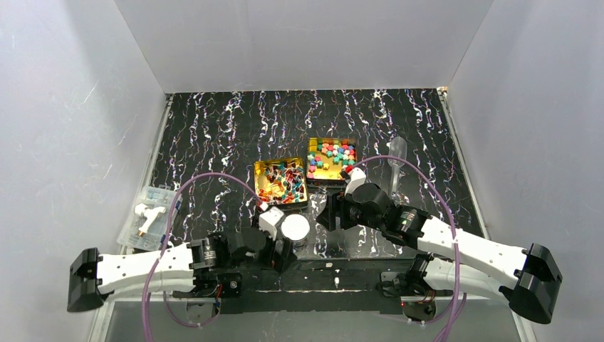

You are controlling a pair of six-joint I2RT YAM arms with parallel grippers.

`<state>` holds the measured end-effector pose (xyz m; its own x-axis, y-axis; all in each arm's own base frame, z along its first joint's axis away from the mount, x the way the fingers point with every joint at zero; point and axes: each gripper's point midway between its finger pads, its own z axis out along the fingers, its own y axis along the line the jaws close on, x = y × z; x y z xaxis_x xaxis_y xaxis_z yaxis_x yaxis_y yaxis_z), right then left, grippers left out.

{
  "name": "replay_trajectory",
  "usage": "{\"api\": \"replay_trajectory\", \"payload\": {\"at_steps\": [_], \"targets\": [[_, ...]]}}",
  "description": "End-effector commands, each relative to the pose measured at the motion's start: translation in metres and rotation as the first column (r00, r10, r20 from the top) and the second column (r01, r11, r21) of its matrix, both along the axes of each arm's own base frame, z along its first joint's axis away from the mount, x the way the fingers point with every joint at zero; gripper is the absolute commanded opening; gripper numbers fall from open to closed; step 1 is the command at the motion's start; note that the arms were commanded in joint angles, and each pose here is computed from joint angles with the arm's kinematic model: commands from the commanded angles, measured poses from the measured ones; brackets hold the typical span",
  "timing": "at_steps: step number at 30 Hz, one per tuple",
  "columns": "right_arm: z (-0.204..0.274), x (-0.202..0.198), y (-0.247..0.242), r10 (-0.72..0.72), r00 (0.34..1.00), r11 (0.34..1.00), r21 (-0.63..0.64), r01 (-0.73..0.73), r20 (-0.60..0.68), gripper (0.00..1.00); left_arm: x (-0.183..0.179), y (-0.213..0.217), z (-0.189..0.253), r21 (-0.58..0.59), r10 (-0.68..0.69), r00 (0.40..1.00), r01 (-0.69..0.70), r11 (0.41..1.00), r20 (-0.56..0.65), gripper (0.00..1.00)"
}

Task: Pack the candies
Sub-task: Screw the bottle lid onto the packing bottle.

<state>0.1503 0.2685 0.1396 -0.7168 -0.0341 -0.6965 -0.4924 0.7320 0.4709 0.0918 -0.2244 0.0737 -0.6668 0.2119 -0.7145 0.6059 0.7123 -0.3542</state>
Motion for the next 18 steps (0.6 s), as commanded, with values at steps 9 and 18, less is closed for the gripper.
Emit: {"api": "replay_trajectory", "payload": {"at_steps": [9, 18], "targets": [[0.015, 0.001, -0.002, 0.01, 0.998, 1.0, 0.019, -0.012, 0.056, 0.78, 0.025, -0.009, -0.007, 0.095, 0.038, 0.9, -0.088, 0.992, 0.434, 0.98], [0.011, -0.002, -0.004, 0.017, 0.998, 0.999, 0.036, -0.019, 0.057, 0.78, 0.03, -0.015, -0.006, -0.046, 0.087, 0.87, -0.074, 0.996, 0.486, 0.98]]}}
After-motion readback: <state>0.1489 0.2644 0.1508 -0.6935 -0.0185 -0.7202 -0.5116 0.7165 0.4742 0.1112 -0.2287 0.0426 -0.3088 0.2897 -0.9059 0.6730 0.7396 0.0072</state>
